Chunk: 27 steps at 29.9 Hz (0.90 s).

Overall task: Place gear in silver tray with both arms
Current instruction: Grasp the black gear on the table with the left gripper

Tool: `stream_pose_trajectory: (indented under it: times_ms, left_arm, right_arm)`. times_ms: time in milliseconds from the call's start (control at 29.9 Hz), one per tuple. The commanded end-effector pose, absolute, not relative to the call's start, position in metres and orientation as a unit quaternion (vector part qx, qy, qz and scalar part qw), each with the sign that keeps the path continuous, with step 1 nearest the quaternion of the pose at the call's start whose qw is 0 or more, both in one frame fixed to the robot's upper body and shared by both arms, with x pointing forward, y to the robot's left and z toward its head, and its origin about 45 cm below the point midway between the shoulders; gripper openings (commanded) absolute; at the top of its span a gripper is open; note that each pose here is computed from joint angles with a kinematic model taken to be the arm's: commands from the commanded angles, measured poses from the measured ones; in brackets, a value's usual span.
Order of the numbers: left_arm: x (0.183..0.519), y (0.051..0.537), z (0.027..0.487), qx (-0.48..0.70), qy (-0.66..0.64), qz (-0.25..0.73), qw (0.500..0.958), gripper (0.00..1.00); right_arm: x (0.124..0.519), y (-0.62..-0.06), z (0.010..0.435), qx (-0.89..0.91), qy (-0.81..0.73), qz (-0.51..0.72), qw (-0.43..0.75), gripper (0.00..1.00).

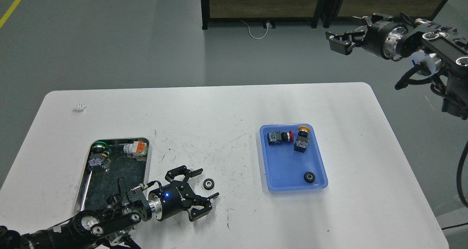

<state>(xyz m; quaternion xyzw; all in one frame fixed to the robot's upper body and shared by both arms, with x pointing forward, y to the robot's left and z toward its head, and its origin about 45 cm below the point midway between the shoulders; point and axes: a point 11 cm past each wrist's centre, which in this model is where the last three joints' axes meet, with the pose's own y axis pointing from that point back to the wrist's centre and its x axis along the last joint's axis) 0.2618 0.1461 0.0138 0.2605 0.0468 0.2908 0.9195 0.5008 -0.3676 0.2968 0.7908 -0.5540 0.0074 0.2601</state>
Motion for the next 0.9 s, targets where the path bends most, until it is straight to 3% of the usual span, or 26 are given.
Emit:
stream_pose_trajectory:
  times_ms: [0, 368, 769, 869]
  left_arm:
    - [0.2622, 0.1451, 0.0141, 0.261, 0.047, 0.29, 0.92, 0.67]
    - [0.2625, 0.1454, 0.0137, 0.264, 0.052, 0.29, 0.918, 0.51]
    - [0.2657, 0.1457, 0.0151, 0.268, 0.051, 0.29, 0.917, 0.21]
    - [0.2672, 0.1438, 0.0173, 0.268, 0.051, 0.288, 0.918, 0.2]
  right_arm:
    - [0.5003, -0.3678, 0.2955, 0.791, -0.553, 0.008, 0.262, 0.88]
    - [0.4999, -0.3681, 0.2943, 0.79, -0.553, 0.008, 0.264, 0.89]
    - [0.4999, -0.3674, 0.2937, 0.791, -0.552, 0.008, 0.265, 0.89]
    - [0.5, -0.3668, 0.294, 0.791, -0.551, 0.008, 0.264, 0.89]
